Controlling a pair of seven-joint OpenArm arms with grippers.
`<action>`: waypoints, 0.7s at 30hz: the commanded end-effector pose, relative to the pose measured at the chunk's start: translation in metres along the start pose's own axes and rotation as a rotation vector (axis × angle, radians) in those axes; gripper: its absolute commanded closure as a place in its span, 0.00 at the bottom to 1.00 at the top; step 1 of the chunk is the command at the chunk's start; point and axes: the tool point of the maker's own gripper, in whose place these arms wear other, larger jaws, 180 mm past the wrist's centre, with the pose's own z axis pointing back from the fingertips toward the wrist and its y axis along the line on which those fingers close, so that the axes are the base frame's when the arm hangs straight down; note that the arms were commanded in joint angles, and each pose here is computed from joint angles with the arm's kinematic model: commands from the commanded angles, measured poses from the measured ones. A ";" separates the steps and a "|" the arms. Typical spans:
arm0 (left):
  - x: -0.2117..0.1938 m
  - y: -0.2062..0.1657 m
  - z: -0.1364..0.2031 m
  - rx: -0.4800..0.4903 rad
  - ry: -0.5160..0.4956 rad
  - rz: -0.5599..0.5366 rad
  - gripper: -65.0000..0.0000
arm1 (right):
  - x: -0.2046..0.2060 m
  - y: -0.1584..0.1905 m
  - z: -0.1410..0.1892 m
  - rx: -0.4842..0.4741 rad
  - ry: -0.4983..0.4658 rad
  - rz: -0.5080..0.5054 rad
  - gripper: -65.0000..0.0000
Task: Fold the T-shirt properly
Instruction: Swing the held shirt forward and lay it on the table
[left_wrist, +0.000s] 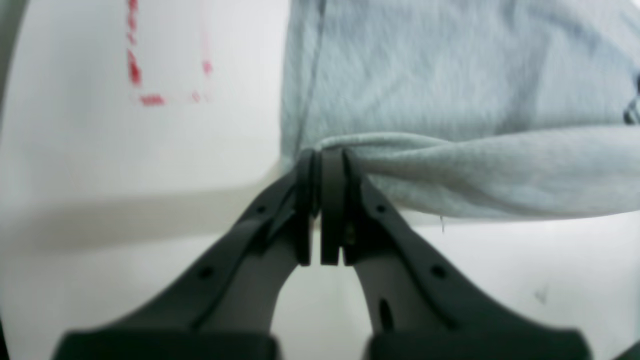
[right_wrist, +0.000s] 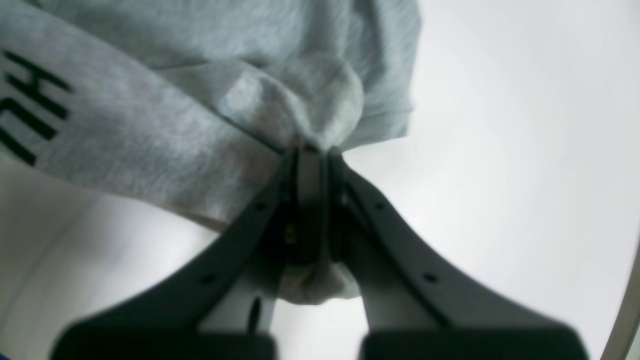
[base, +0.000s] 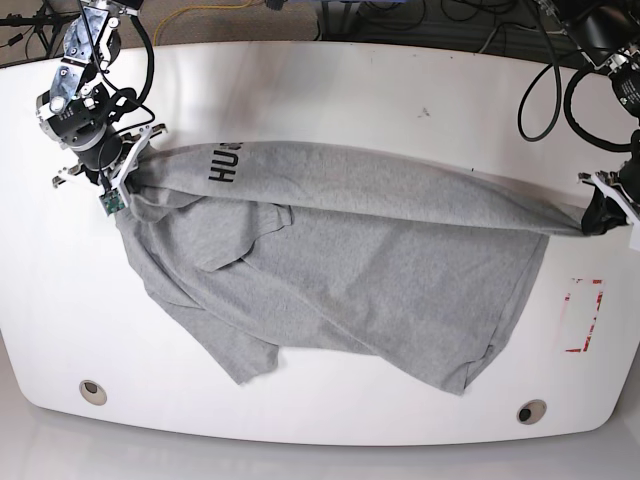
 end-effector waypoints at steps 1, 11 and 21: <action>0.002 0.002 0.008 0.008 -0.009 -0.025 1.00 | -0.001 -0.006 0.008 -0.026 -0.018 -0.006 1.00; -0.038 0.006 0.005 0.053 0.141 -0.046 1.00 | -0.043 0.007 0.017 -0.018 0.062 -0.090 1.00; -0.064 0.009 -0.007 0.048 0.233 -0.025 1.00 | -0.062 0.024 0.018 0.011 0.104 -0.119 1.00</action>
